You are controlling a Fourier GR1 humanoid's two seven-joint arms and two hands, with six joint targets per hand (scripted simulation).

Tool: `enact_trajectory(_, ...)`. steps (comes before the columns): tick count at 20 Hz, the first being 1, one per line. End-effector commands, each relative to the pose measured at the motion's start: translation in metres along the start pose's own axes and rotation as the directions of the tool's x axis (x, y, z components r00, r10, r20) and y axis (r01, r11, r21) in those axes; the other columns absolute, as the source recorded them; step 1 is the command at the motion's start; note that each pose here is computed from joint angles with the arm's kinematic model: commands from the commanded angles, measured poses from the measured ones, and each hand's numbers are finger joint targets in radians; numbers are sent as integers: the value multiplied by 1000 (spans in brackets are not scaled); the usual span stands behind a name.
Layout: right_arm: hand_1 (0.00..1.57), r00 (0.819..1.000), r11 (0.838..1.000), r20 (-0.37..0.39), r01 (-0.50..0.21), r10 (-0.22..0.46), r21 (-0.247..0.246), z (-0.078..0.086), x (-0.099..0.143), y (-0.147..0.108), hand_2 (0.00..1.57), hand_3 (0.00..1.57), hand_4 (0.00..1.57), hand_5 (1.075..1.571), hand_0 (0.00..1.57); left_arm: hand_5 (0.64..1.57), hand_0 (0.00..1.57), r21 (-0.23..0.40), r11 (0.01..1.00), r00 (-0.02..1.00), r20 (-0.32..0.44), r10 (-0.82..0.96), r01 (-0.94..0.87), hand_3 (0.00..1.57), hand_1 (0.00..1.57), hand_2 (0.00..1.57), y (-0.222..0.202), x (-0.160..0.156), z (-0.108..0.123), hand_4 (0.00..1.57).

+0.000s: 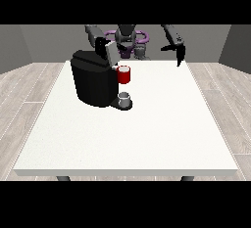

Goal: Insert the coffee pod into the coffee machine and close the lid

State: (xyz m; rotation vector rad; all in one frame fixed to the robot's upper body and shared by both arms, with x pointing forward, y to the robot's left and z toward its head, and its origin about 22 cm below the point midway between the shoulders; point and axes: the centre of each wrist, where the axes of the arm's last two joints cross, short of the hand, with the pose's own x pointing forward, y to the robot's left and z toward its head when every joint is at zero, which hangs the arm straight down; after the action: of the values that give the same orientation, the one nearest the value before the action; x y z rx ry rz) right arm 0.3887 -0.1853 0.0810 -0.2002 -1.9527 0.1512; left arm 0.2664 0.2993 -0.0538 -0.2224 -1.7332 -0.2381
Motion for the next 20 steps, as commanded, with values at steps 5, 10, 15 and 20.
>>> enact_trajectory(5, 0, 999, 995, 26, -42, 40, 88, -19, 32, 41, 0, 0, 421, 1571, 0, 1571, 0, -9, 999, 999, -6, 31, -32, 0, 0, 0, 1, -11, -2, 375)
enact_trajectory(10, 0, 993, 988, -9, -119, 120, 96, -28, 43, 42, 0, 0, 374, 1571, 0, 1571, 0, -10, 999, 999, 14, 51, -51, 0, 0, 0, -5, -6, -17, 384)
enact_trajectory(15, 0, 983, 978, 82, -171, 162, 119, -26, 51, 70, 0, 0, 421, 1571, 0, 1571, 0, -25, 999, 999, 0, 38, -38, 0, 0, 0, 16, 4, -21, 319)
enact_trajectory(20, 0, 985, 984, 120, -140, 126, 115, -57, 85, 63, 0, 0, 352, 1571, 0, 1571, 0, -48, 998, 999, 12, 37, -37, 0, 0, 0, 9, -2, -17, 315)
